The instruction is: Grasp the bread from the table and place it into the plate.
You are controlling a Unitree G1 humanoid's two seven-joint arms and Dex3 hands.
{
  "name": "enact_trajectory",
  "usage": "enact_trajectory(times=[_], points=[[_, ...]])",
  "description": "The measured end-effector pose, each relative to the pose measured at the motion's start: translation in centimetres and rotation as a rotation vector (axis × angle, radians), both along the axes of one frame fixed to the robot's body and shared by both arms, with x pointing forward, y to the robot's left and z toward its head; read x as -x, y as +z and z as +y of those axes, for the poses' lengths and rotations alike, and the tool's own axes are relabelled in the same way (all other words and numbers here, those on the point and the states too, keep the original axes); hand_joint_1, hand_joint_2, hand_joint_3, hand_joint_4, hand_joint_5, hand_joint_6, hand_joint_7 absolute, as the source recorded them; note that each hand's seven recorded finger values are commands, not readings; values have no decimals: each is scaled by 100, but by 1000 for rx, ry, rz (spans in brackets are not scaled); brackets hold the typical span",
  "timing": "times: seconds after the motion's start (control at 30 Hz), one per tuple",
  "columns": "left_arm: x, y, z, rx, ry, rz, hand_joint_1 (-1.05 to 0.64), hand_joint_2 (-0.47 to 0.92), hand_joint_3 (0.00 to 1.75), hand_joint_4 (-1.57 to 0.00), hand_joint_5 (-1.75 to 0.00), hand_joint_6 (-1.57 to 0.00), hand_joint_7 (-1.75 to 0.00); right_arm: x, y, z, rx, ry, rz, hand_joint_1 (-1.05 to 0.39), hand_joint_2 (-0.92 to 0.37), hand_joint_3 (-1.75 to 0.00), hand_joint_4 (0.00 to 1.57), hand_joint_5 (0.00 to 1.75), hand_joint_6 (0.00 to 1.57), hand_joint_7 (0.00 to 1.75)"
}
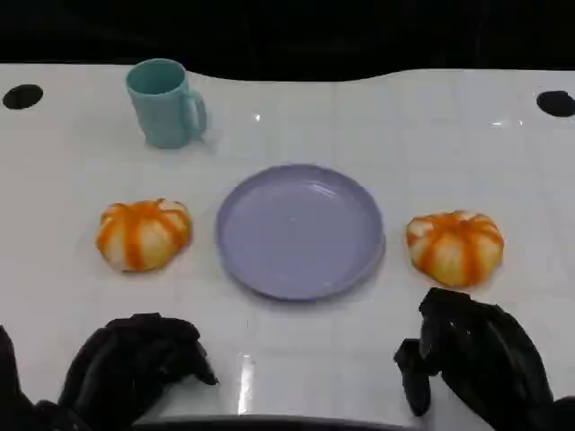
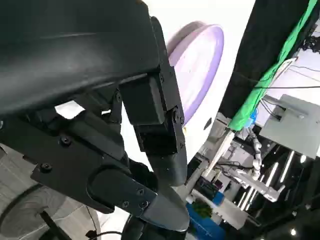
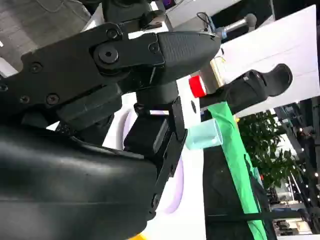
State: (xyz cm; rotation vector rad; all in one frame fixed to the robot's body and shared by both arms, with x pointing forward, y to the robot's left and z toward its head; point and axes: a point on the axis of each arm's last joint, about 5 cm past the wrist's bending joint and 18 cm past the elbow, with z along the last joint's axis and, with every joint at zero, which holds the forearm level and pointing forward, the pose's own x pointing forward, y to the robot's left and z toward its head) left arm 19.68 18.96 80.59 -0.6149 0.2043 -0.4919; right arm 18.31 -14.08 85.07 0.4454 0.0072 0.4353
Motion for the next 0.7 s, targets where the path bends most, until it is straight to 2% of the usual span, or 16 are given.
enact_trajectory(times=[0.7], points=[[-3,-4,12,-10,7,-8,-96,70,0,-83,-140,-152,0,1,-6,8,-11,-1,12,-105,-83,-39,132,157,110,149]])
